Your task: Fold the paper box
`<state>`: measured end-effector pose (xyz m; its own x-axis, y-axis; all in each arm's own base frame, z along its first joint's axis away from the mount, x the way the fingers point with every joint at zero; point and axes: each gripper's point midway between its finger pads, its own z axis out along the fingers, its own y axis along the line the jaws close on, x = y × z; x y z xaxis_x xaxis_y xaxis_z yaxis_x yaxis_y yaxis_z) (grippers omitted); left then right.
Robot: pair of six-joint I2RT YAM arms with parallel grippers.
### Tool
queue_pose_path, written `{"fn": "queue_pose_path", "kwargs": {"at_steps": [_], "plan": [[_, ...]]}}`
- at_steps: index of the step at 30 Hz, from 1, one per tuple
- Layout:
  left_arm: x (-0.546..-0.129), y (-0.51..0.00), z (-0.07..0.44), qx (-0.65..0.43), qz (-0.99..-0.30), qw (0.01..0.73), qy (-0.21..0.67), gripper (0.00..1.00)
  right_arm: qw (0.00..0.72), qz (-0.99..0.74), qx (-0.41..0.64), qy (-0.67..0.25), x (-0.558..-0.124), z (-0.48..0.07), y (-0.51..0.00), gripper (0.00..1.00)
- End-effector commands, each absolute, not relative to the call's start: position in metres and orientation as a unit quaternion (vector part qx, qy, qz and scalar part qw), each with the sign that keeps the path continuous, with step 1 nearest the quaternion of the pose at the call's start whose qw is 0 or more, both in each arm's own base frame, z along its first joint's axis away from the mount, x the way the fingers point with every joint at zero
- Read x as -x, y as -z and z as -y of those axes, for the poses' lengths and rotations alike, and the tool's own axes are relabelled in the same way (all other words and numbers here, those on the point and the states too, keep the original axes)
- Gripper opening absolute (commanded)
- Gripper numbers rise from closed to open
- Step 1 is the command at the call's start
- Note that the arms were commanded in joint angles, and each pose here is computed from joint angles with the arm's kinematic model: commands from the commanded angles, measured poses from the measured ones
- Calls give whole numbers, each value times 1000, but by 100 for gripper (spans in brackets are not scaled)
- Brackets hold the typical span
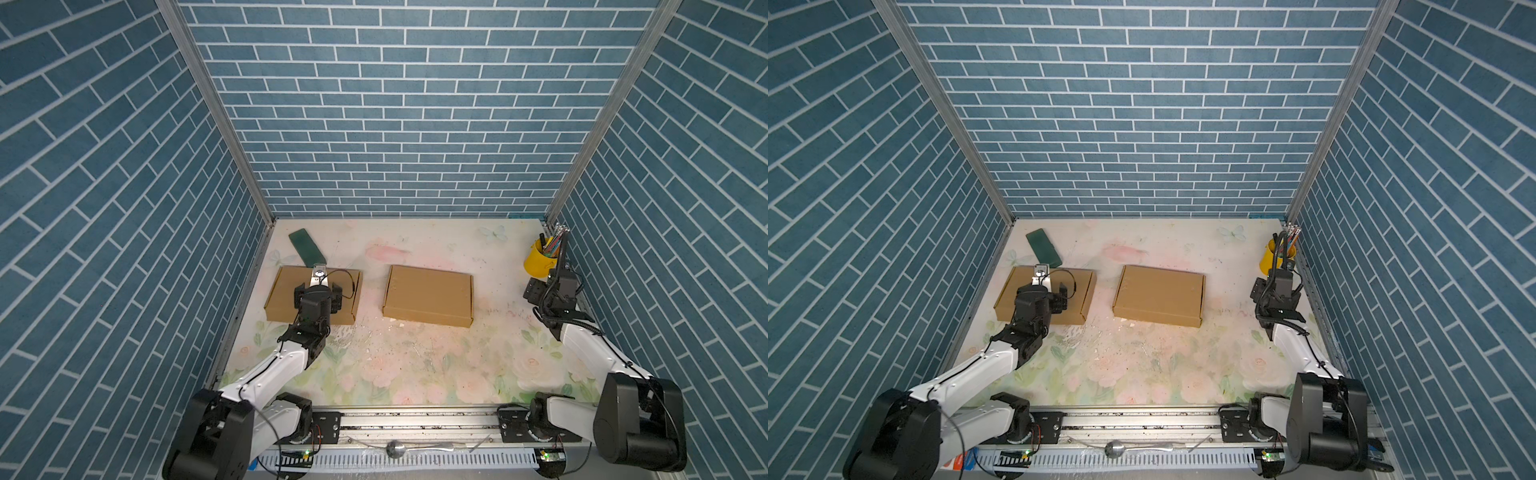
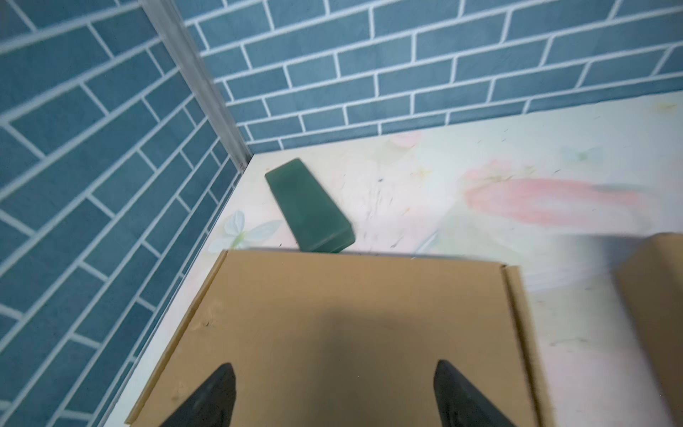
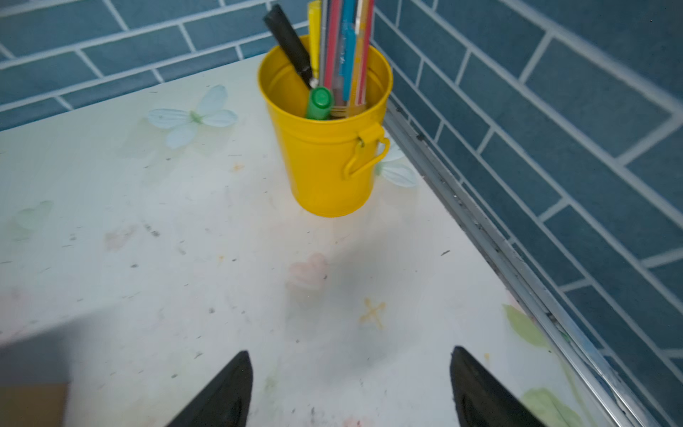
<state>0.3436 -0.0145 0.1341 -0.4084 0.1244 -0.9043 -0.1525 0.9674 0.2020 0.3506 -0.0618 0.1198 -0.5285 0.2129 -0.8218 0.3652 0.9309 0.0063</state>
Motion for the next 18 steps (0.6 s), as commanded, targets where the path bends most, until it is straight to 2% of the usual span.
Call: {"fn": "queue_pose_path", "kwargs": {"at_steps": [1,4,6,10,12,16,18], "plan": [[-359,-137,1,29,-800,590,-108,86,536,-821,-161,111,-367,73,-131,83],[-370,-122,-5,18,-815,571,-99,88,568,-804,-148,92,-374,68,-123,82],[-375,-131,-2,-12,-785,613,-86,90,574,-805,-130,78,-376,61,-116,82],[-382,-103,-7,-8,-786,615,-59,92,598,-789,-123,66,-369,58,-110,83],[-381,-100,-17,18,-800,595,-74,99,597,-790,-126,62,-370,60,-109,82],[-386,-98,-33,58,-802,586,-101,100,590,-795,-129,58,-373,63,-105,85],[-385,-98,-32,57,-805,583,-97,100,596,-791,-125,50,-370,60,-104,99]]}}
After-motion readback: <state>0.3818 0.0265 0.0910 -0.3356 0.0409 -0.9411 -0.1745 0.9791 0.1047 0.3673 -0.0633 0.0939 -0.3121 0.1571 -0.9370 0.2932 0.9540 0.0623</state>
